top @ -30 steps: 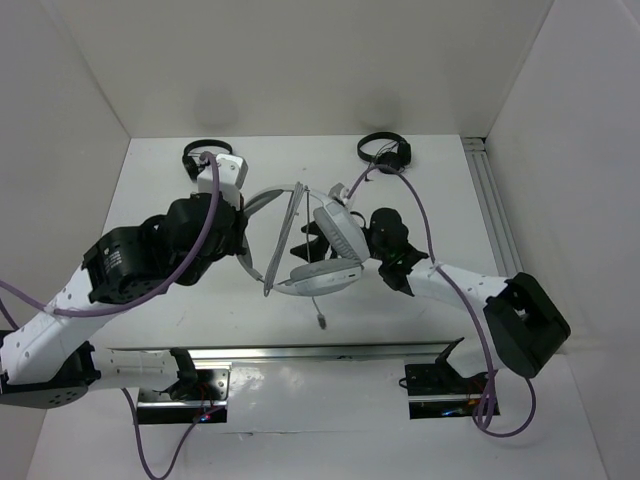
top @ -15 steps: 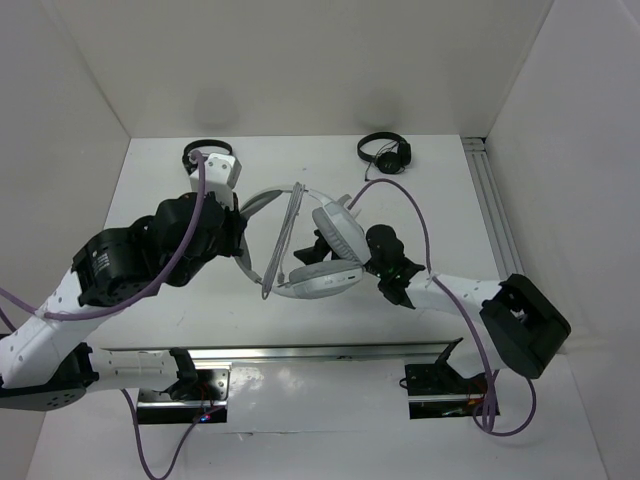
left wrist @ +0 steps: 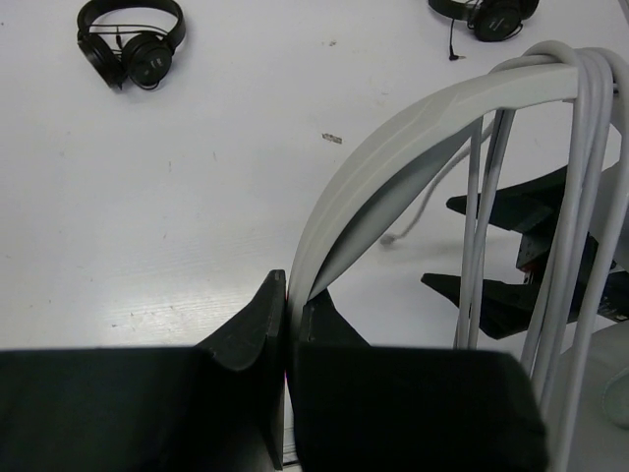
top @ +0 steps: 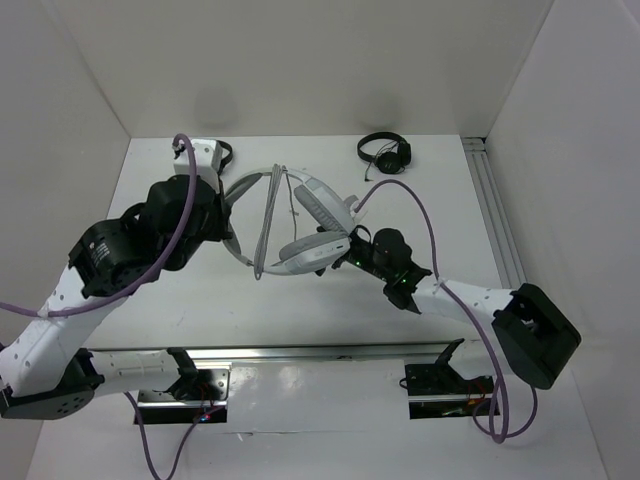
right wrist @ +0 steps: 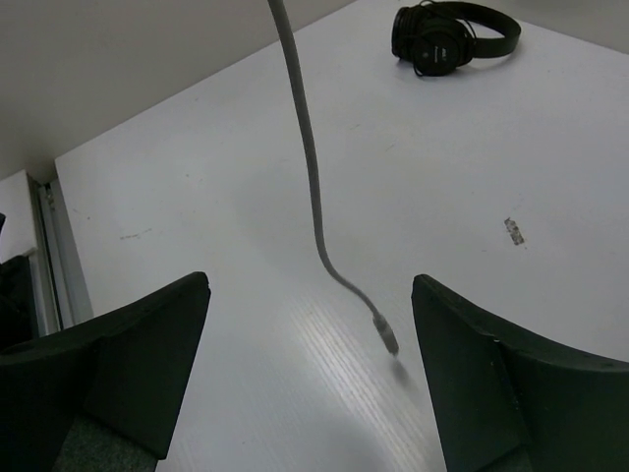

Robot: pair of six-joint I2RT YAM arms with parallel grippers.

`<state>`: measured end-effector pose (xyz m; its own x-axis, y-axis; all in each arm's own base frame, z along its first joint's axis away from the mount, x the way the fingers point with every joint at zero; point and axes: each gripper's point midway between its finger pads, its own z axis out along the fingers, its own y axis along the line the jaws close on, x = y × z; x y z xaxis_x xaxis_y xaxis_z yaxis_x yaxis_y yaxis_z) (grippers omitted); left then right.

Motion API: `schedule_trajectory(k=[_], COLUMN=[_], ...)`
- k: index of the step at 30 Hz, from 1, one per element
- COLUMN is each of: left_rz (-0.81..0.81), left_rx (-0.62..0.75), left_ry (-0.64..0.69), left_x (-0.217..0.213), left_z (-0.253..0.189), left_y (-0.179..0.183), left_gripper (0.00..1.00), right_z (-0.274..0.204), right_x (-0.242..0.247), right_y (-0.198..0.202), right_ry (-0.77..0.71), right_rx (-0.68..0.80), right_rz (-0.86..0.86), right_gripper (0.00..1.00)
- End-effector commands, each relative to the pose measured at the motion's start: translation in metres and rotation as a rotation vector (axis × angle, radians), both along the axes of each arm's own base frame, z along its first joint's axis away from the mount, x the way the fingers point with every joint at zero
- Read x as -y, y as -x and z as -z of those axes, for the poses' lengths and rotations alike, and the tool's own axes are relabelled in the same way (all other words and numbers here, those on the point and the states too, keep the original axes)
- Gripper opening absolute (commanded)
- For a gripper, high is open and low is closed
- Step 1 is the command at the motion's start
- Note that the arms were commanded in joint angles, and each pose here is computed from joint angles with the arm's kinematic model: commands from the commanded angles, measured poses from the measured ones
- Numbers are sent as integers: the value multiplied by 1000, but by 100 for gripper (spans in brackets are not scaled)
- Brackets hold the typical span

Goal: Wrap the headphones

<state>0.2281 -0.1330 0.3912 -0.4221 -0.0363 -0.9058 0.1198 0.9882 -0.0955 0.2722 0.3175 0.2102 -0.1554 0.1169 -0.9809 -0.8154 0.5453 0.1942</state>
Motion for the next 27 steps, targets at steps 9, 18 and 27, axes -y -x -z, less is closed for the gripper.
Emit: schedule_trajectory(k=[9,18,27], left_rz=[26,-9,-72], left_rx=[126,164,179], left_ry=[214,222,234], left_x=[8,-6,-13], left_z=[-57,-71,-70], left_y=[-8,-6,-13], left_gripper=[0,0,0], right_z=[56,82,62], right_x=[-26,-62,-84], right_y=[-34,-14,5], right_ry=[146,58,-54], right_rx=[-10,-96,-81], right_rz=[100,-62,-125], right_gripper=[90,0,0])
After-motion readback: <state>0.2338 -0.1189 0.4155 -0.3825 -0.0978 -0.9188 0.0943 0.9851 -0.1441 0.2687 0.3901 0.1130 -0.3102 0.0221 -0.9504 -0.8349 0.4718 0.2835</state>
